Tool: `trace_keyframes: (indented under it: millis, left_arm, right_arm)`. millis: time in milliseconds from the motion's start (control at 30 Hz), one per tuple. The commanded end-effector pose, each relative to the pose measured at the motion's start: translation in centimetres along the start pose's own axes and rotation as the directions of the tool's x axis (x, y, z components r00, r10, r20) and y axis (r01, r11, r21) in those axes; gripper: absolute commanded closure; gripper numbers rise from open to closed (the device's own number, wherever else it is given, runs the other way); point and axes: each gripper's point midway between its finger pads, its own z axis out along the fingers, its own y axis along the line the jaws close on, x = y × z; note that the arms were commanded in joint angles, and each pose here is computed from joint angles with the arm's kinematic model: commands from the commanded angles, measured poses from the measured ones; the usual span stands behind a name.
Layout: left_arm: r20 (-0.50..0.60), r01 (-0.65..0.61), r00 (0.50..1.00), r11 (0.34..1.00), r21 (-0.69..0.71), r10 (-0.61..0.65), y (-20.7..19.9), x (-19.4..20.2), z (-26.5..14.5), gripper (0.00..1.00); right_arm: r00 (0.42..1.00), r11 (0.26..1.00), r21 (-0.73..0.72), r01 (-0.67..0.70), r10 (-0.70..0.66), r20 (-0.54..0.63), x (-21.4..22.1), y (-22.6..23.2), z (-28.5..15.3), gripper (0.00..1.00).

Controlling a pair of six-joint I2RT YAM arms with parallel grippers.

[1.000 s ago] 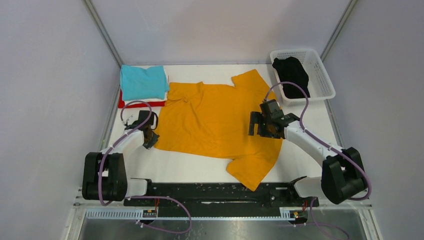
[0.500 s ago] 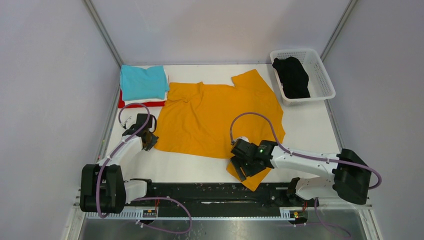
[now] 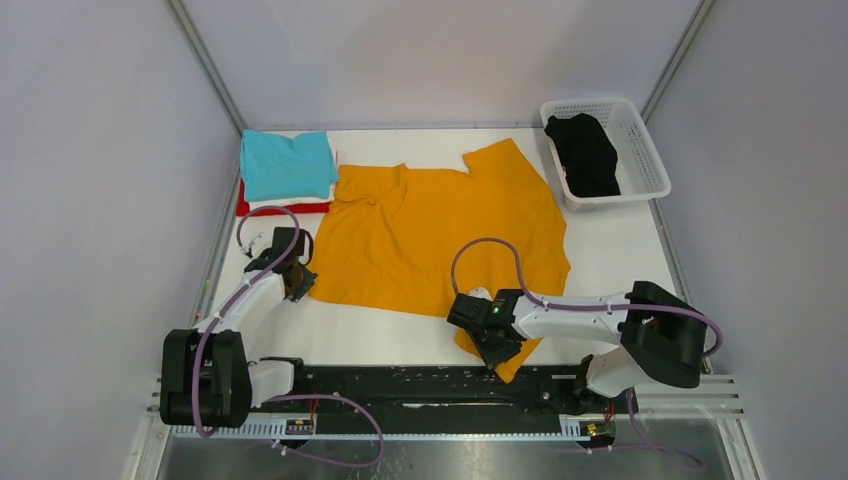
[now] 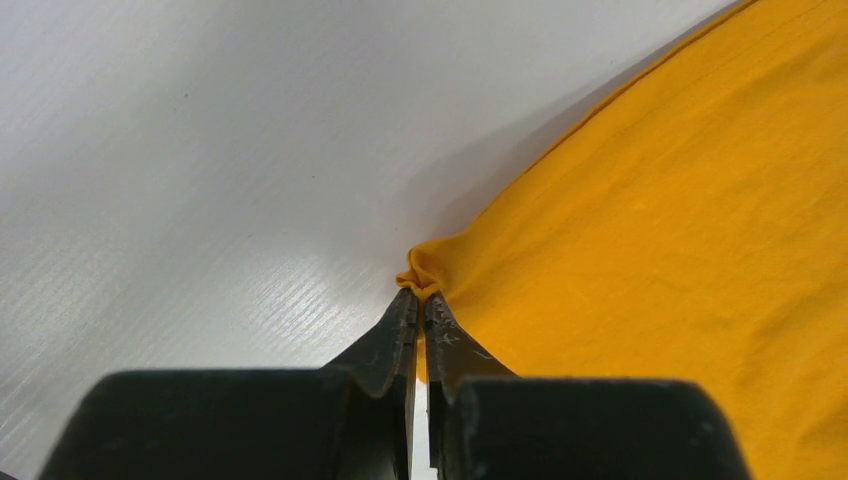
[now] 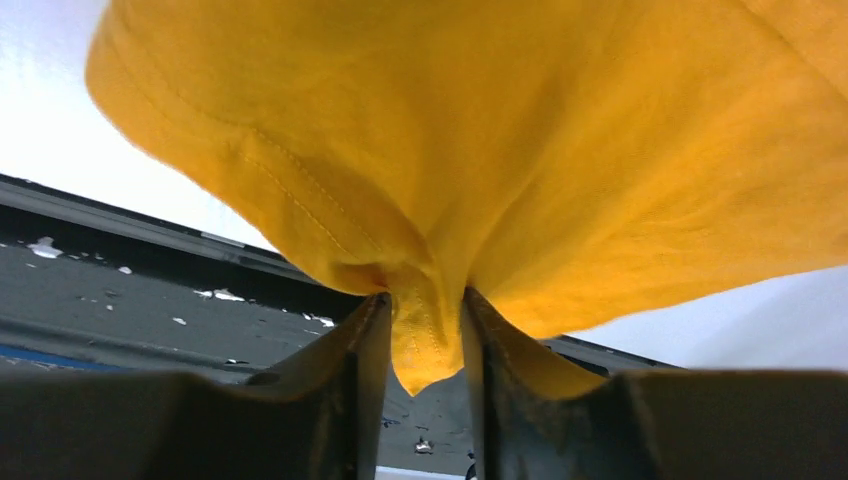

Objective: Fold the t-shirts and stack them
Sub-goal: Grab the side of the flattened tshirt closest away from the robot with both arms

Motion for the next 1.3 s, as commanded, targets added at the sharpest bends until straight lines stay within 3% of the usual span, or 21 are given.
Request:
trace_keyframes:
  millis: [0,100,267,433,633,933,1133,1267]
  left_arm:
    - [0.020,0.019,1.000,1.000,0.014,-0.020,0.1,-0.4,-0.5,1.00]
    - [0.027,0.029,0.999,1.000,0.005,-0.029,0.7,-0.3,-0.9,1.00]
    - [0.009,0.066,0.998,0.997,0.028,-0.066,2.2,1.3,-1.8,1.00]
    - [0.016,0.134,0.991,0.991,0.015,-0.134,5.0,3.3,-2.5,1.00]
    - [0.005,0.181,0.983,0.976,0.120,-0.183,4.8,4.0,-4.1,1.00]
    - [0.031,0.181,0.981,0.962,0.204,-0.191,1.9,1.7,-5.1,1.00]
    - [0.037,0.189,0.978,0.941,0.280,-0.207,-1.1,-0.3,-5.8,1.00]
    - [0.049,0.189,0.976,0.938,0.290,-0.212,-2.5,-1.5,-5.9,1.00]
  right_arm:
    - [0.998,0.994,0.094,-0.056,0.056,-0.001,0.9,-1.6,0.8,0.72]
    - [0.998,0.994,0.090,-0.059,0.060,-0.005,1.7,-2.3,-0.3,0.93]
    - [0.997,0.999,0.036,-0.030,0.033,-0.074,4.6,-2.9,-2.4,1.00]
    - [0.993,0.996,-0.090,-0.018,0.008,-0.118,6.6,-1.8,-3.4,1.00]
    - [0.994,0.988,-0.157,-0.003,-0.014,-0.107,6.7,-1.0,-4.3,1.00]
    - [0.995,0.995,0.050,-0.087,0.083,0.062,2.1,-4.9,-5.8,1.00]
    - [0.958,0.974,0.072,-0.215,0.196,0.211,-1.9,-7.3,-7.6,1.00]
    - [0.944,0.965,0.098,-0.244,0.214,0.251,-3.8,-8.7,-8.3,1.00]
